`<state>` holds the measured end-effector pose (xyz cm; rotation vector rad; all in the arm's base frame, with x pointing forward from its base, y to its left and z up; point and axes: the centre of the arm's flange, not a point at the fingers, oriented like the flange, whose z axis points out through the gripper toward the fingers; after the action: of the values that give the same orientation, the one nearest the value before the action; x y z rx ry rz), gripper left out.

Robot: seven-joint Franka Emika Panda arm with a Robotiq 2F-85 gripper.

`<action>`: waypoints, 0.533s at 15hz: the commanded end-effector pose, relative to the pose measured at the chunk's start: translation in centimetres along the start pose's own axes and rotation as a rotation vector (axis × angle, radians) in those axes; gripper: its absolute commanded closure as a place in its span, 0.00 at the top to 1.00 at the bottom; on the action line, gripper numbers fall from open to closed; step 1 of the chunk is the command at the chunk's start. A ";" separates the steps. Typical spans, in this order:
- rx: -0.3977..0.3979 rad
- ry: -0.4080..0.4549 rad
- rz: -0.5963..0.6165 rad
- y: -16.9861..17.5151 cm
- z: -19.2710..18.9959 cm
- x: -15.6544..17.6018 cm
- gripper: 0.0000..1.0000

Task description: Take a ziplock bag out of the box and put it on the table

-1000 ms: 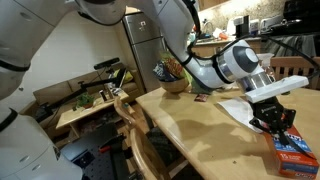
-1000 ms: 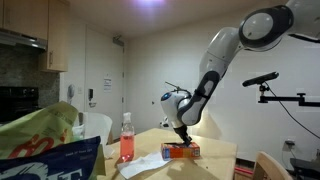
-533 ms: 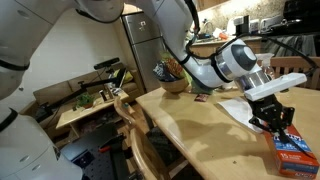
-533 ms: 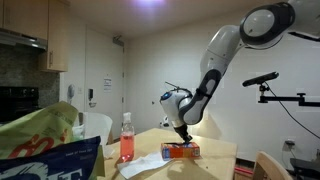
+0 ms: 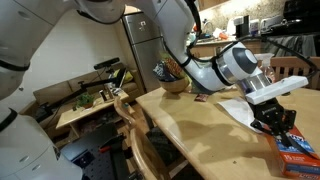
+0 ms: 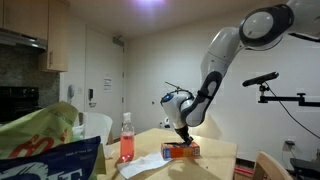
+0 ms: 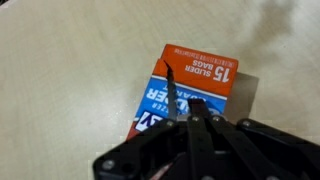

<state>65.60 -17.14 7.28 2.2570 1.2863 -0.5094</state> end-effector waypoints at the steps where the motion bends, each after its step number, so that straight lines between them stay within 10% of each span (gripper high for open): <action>1: -0.039 -0.002 0.007 -0.4 -0.1 0.0 0.00; 8: -0.106 -0.021 -0.002 -0.1 -1.2 0.1 0.00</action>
<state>65.85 -16.70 7.35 2.1860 1.2958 -0.4963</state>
